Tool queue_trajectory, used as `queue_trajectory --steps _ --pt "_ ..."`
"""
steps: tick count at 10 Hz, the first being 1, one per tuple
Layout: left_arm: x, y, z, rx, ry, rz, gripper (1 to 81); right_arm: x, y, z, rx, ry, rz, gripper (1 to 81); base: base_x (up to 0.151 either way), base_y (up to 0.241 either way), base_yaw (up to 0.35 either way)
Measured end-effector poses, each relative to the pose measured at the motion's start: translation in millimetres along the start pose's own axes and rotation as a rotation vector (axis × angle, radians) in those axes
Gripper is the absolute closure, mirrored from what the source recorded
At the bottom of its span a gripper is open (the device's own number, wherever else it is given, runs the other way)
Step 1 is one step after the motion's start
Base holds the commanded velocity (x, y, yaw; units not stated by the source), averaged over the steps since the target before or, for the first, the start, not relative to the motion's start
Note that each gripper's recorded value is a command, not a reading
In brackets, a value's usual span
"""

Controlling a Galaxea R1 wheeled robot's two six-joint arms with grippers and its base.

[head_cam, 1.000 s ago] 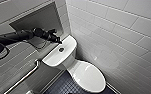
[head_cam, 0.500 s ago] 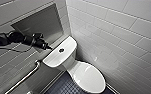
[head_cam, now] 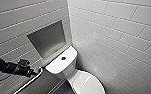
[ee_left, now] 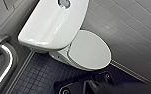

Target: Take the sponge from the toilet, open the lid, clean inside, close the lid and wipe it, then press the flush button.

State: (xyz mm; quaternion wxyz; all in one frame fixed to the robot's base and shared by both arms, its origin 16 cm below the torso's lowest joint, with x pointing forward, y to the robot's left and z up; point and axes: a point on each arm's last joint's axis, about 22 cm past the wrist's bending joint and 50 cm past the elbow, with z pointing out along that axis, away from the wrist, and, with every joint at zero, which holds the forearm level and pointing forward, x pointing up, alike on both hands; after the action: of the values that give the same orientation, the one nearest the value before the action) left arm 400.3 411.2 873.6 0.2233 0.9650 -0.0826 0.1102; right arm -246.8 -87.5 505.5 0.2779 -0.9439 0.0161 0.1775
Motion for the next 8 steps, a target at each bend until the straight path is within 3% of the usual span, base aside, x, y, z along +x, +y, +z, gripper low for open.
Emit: queue_trajectory --steps 2,5,8 --pt "-86 13 25 -0.041 -0.065 -0.043 81.1 22 7 0 -0.009 0.051 -0.035 81.1 0.0 0.0 0.0" --pt "-199 23 63 -0.07 -0.109 -0.084 81.1 55 16 -2 -0.024 0.128 -0.086 81.1 0.0 0.0 0.0" --pt "-290 28 129 -0.084 -0.122 -0.103 81.1 75 27 -4 -0.048 0.167 -0.135 81.1 0.0 0.0 0.0"
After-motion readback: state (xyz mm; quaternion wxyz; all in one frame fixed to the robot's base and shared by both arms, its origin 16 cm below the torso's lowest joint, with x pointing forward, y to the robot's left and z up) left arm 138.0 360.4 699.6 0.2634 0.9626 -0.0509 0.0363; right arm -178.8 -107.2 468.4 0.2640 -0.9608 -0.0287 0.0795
